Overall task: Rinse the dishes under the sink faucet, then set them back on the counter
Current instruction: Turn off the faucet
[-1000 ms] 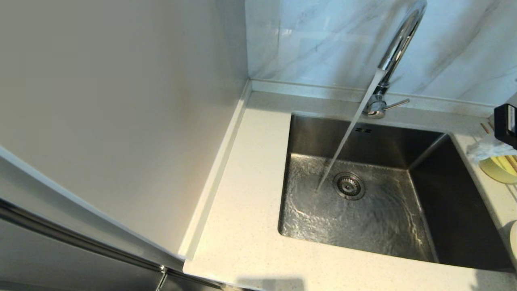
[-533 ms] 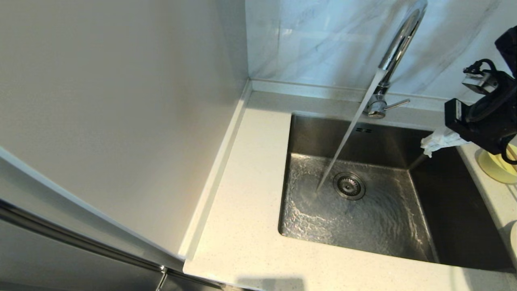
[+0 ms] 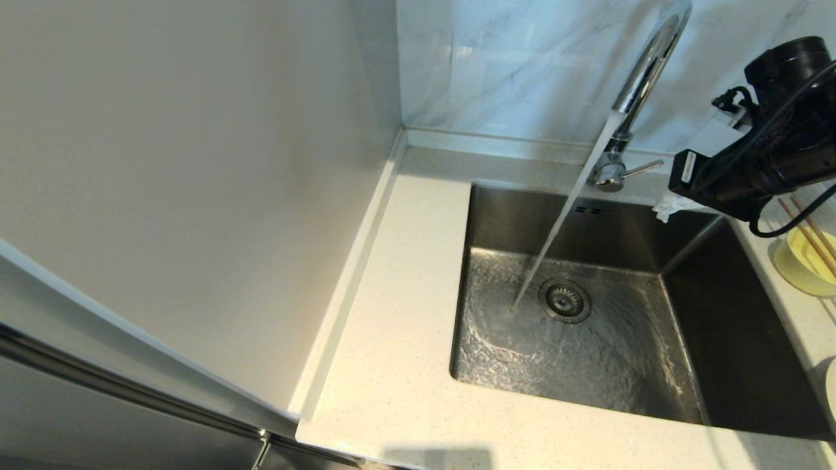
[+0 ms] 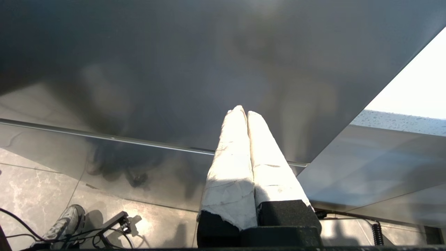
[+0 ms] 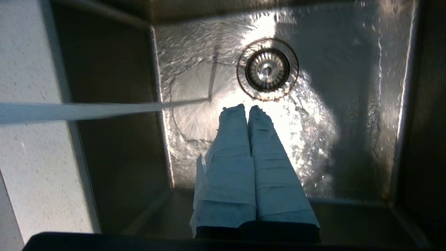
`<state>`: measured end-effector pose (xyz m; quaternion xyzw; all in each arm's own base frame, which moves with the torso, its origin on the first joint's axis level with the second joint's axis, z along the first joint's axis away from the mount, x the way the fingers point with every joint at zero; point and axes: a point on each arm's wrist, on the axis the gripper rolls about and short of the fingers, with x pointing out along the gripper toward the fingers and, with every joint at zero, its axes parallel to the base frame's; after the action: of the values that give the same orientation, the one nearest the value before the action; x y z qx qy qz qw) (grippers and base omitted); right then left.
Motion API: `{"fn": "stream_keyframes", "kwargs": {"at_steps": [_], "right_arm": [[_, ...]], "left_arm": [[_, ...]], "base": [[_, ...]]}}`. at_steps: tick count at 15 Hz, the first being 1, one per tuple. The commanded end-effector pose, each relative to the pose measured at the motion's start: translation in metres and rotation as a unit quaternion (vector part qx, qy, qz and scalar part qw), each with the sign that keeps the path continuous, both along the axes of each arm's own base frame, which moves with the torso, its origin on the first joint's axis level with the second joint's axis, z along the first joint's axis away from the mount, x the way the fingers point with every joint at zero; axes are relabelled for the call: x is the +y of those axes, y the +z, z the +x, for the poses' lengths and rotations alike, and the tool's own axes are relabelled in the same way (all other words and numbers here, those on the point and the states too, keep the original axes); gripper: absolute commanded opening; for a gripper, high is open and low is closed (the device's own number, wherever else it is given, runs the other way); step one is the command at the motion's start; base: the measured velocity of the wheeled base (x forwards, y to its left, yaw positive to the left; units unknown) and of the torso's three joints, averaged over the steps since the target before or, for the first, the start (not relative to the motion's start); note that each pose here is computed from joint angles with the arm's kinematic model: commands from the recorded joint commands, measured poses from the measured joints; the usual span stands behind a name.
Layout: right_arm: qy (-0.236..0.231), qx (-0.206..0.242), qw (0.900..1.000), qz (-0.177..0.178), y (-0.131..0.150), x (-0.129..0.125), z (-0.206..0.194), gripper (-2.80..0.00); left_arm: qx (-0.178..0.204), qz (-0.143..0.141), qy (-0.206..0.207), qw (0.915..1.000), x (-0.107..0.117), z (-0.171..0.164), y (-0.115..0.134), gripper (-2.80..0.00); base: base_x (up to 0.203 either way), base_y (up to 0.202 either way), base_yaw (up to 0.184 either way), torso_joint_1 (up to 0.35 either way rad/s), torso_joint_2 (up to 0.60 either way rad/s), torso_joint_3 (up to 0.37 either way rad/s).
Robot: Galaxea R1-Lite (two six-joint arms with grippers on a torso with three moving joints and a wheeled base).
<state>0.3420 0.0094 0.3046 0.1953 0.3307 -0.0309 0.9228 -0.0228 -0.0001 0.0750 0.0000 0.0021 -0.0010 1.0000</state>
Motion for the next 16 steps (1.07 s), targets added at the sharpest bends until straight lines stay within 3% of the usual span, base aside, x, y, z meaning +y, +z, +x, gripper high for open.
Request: {"fn": "stream_keyframes", "kwargs": {"at_steps": [1, 8, 16], "right_arm": [[0.002, 0.0, 1.0, 0.0, -0.003, 0.004, 0.01, -2.8], [-0.022, -0.051, 0.998, -0.019, -0.017, 0.007, 0.045, -2.8], [-0.083, -0.158, 0.983, -0.044, 0.002, 0.003, 0.053, -2.8]], "left_arm": [[0.0, 0.0, 0.001, 1.0, 0.0, 0.0, 0.0, -2.8], [0.0, 0.0, 0.001, 1.0, 0.0, 0.0, 0.0, -2.8], [0.0, 0.0, 0.001, 1.0, 0.0, 0.0, 0.0, -2.8]], "base": [[0.0, 0.0, 0.0, 0.0, 0.0, 0.0], [0.0, 0.0, 0.0, 0.0, 0.0, 0.0], [0.0, 0.0, 0.0, 0.0, 0.0, 0.0]]}}
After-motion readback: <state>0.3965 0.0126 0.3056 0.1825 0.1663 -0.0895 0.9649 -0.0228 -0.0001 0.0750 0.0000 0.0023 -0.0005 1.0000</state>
